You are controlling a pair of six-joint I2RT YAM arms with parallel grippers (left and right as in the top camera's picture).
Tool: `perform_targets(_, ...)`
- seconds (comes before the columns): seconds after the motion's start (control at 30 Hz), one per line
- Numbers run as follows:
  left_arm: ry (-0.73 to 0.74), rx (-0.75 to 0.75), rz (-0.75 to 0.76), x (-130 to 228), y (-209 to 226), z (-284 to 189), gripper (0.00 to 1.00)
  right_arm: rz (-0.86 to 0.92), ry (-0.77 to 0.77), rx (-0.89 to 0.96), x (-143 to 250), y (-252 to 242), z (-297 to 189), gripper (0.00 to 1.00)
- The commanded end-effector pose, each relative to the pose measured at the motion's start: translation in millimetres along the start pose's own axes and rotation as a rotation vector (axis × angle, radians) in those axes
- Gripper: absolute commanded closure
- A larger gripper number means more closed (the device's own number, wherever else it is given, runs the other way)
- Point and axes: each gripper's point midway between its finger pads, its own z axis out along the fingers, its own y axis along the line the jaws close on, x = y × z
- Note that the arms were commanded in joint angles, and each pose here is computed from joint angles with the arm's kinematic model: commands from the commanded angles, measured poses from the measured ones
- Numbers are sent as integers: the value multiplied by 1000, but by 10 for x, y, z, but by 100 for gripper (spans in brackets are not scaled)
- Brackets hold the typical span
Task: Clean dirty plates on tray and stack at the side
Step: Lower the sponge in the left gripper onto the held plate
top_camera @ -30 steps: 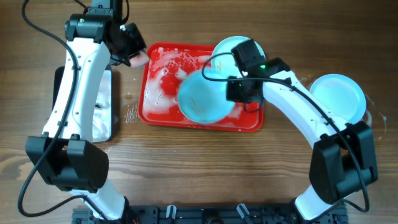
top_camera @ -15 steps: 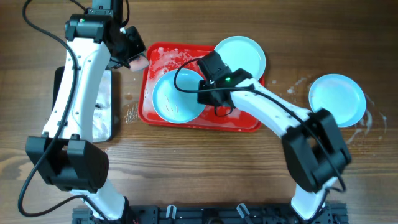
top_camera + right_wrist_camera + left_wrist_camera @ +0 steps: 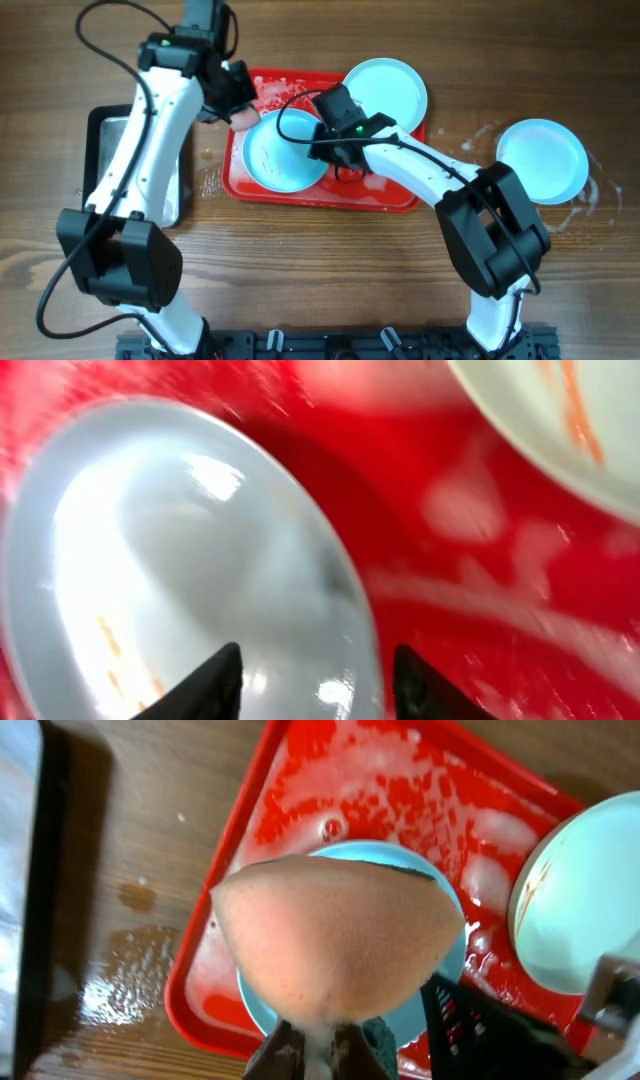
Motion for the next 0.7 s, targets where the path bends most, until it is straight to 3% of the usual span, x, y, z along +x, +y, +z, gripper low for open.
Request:
perform_targets(0.0, -2, -26, -74, 10, 80, 15, 96, -128, -78, -27, -269, 43, -18, 53)
perform_targets(0.07, 3, -33, -151, 7, 130, 12, 96, -189, -126, 18, -427, -88, -30, 56)
perform_targets(0.4, 27, -49, -167, 91, 142, 59, 96, -468, -121, -15, -421, -44, 177, 63)
perform_targets(0.67, 30, -50, -177, 103, 150, 85, 96, -534, -107, -44, -350, 13, 278, 70)
